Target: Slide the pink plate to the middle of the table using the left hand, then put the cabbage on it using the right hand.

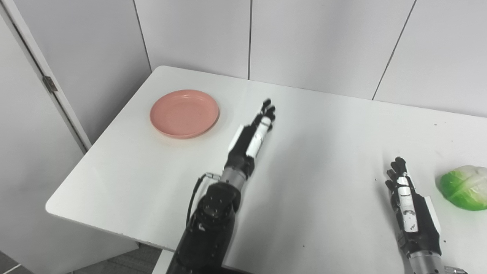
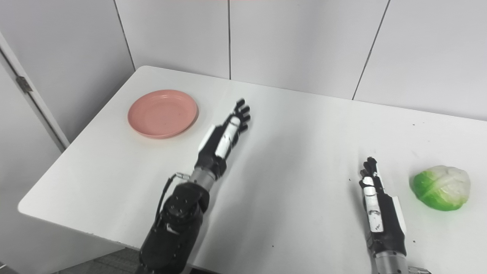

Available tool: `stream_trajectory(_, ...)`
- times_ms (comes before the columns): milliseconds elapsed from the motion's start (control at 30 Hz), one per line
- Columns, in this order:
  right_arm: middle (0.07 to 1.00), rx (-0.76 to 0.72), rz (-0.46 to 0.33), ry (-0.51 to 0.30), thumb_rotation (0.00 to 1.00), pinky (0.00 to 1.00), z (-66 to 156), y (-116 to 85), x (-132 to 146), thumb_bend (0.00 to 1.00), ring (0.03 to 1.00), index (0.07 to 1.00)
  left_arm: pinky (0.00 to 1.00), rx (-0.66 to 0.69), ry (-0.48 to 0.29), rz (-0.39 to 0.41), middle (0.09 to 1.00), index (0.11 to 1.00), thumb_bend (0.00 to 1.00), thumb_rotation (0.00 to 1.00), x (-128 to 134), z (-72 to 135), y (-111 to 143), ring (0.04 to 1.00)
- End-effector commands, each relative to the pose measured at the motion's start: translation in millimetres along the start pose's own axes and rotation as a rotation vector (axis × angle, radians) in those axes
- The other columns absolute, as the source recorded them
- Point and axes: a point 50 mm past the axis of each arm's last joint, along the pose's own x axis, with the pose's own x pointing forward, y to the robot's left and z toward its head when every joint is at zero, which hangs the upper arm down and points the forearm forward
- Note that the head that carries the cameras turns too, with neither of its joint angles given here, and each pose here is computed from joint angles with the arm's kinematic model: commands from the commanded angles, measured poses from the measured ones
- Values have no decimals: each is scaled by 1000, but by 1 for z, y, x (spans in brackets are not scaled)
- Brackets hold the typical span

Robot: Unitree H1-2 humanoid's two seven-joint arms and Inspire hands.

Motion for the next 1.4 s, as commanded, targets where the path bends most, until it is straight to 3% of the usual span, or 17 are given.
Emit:
stream_trajectory(0,1000,1,3,-13,1000,1000,3,-1,6,305,1000,1000,979,0,-107,5,986,987,479,1000,18,36,4,968)
stream_trajectory(100,1000,10,2,-14,1000,1000,2,-1,6,313,1000,1000,993,0,-136,22,991,986,508,1000,23,49,16,983)
stream_trajectory(333,1000,19,12,-15,1000,1000,4,0,6,327,1000,1000,953,10,-213,154,976,978,496,1000,40,83,60,963)
stream_trajectory(567,1000,28,13,-13,1000,1000,4,-1,7,343,1000,1000,923,34,-255,286,951,948,482,1000,56,100,110,940)
stream_trajectory(833,1000,37,22,-11,1000,1000,3,-3,6,337,1000,1000,932,44,-263,391,952,945,463,1000,65,109,164,951)
stream_trajectory(1033,1000,46,23,-12,1000,1000,3,-3,6,312,1000,1000,885,57,-243,486,908,905,465,1000,67,107,209,908)
stream_trajectory(1367,1000,43,26,-14,1000,1000,3,-5,5,334,1000,1000,865,16,-171,545,875,877,483,1000,66,97,260,872)
